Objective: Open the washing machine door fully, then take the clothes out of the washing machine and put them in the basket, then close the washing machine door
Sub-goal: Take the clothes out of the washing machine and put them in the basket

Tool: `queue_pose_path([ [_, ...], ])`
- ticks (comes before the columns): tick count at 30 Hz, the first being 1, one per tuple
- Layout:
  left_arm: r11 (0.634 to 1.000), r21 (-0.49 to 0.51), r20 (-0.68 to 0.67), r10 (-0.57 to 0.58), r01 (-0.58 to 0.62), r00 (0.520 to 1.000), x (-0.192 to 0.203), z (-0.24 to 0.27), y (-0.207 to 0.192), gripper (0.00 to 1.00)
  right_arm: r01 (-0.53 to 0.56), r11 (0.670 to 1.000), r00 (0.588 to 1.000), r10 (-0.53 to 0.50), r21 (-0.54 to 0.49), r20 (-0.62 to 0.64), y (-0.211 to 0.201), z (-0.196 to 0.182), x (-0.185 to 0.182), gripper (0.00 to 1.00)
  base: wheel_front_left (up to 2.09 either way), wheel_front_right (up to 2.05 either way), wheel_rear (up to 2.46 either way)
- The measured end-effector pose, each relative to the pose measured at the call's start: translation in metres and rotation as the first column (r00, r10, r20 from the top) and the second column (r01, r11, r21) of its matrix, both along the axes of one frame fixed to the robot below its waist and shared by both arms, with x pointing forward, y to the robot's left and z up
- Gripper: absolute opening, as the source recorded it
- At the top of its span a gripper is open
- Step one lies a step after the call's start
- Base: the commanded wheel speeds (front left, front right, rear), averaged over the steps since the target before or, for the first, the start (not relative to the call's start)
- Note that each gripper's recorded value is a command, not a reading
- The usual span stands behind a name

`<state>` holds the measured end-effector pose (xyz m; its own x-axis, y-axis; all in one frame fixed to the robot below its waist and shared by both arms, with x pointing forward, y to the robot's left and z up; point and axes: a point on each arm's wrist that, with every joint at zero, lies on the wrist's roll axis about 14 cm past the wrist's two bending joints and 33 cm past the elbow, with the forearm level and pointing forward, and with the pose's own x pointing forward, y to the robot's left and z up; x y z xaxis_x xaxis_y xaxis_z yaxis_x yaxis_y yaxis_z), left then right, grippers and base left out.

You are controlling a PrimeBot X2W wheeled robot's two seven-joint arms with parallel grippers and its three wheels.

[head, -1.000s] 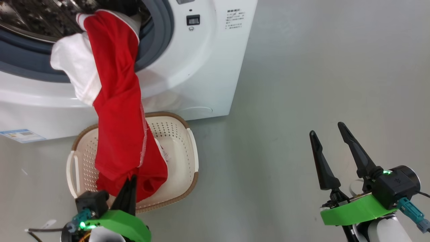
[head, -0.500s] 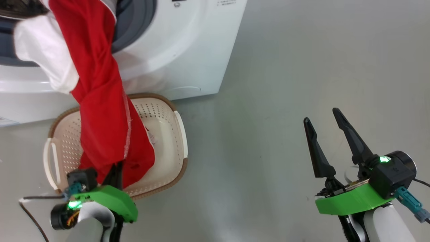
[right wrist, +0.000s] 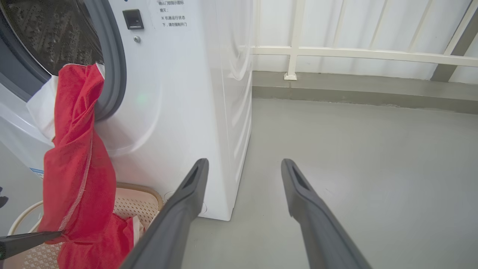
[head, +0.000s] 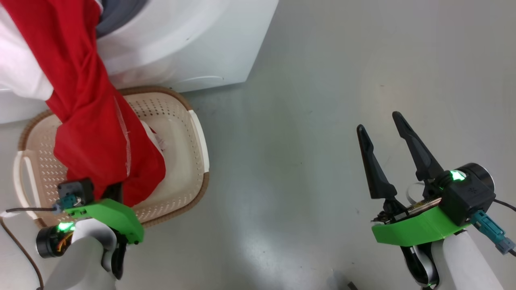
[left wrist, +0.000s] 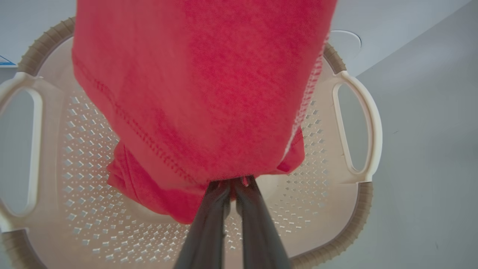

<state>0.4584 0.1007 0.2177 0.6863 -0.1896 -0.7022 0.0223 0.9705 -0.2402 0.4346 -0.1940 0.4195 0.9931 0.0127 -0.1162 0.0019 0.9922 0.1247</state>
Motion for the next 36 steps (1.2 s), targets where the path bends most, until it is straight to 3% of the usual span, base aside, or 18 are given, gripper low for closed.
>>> queue_pose_path([
  [21, 1.0, 0.004, -0.089, -0.001, 0.001, 0.996, 0.001, -0.041, -0.006, 0.0, 0.016, 1.0, 0.998, -0.016, -0.006, -0.055, -0.007, -0.025, 0.008, 1.0, 0.0, 0.0, 0.0],
  [22, 1.0, 0.007, -0.089, 0.0, 0.0, 0.996, 0.001, -0.041, -0.005, 0.15, 0.016, 1.0, 0.999, -0.016, -0.003, -0.051, -0.007, -0.025, 0.01, 1.0, 0.0, 0.0, 0.0],
  [24, 1.0, 0.009, -0.083, 0.004, -0.003, 0.997, 0.003, -0.041, -0.003, 1.0, 0.013, 1.0, 0.999, -0.013, -0.003, -0.043, -0.007, -0.023, 0.012, 1.0, 0.0, 0.0, 0.0],
  [36, 0.999, 0.006, -0.001, 0.035, -0.035, 0.999, 0.024, -0.022, 0.004, 1.0, 0.01, 1.0, 0.999, -0.01, 0.004, -0.033, -0.005, -0.019, 0.012, 1.0, 0.0, 0.0, 0.0],
])
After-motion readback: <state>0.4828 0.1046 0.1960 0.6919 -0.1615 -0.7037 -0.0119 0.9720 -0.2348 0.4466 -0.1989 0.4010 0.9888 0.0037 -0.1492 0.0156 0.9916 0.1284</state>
